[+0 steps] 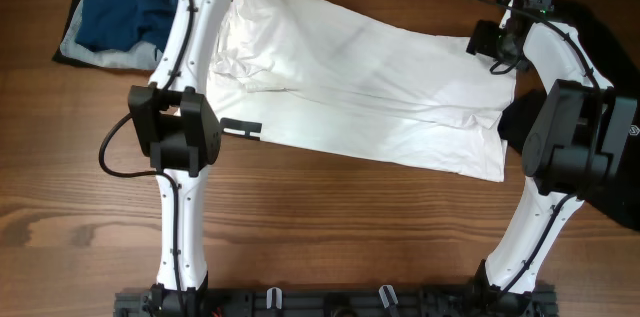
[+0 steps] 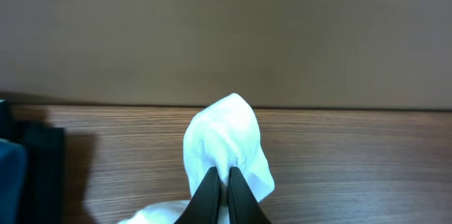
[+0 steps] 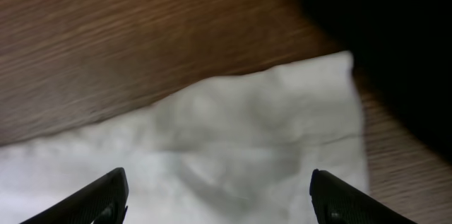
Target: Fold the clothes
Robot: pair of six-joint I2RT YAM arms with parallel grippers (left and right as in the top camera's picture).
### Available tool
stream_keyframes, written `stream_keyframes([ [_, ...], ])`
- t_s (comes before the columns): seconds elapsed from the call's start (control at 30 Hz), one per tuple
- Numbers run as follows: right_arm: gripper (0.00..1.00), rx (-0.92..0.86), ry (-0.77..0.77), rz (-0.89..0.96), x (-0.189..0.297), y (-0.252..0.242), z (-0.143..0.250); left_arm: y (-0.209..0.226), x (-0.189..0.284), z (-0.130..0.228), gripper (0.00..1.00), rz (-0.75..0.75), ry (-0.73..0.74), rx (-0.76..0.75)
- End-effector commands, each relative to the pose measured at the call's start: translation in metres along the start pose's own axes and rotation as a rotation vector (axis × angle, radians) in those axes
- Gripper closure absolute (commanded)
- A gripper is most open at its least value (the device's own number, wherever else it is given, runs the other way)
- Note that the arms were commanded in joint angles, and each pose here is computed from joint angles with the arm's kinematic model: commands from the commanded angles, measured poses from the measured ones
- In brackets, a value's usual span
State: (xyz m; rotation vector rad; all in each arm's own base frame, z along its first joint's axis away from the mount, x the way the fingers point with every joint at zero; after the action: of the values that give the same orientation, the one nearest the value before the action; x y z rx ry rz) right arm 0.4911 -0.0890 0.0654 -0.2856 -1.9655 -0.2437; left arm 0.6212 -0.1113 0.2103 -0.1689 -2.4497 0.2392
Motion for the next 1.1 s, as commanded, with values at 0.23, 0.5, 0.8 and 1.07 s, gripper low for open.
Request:
stream_keyframes([
  [0.23,0.24,0.002,-0.051,0.102,-0.025,-0.012,-0.005,0.019,0.000,-0.002,0.96,-0.031,0.005,0.034],
  [0.5,0.43,0.003,-0.037,0.058,-0.037,-0.007,-0.001,0.019,0.000,0.000,0.96,-0.033,0.014,0.034],
  [0.8,0.96,-0.008,-0.076,0.092,-0.004,-0.014,-0.028,0.022,0.013,-0.001,0.96,-0.044,0.039,0.040],
  [1.07,0.96,-0.058,-0.020,-0.007,0.084,-0.026,-0.032,0.016,0.068,-0.019,0.96,-0.052,0.059,0.044],
])
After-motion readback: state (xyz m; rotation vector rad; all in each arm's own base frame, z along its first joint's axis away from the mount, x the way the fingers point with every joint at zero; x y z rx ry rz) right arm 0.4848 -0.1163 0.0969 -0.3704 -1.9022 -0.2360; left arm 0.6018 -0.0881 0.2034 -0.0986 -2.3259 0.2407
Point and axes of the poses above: each gripper's point midway between its finger pads, its own x axis back along the fingers, its own y axis along the line the jaws close on, z = x × y, the point moved 5 cm from there along x, back along the fingers, and after that the axes turned 1 degree about x, right-handed, at the moved point
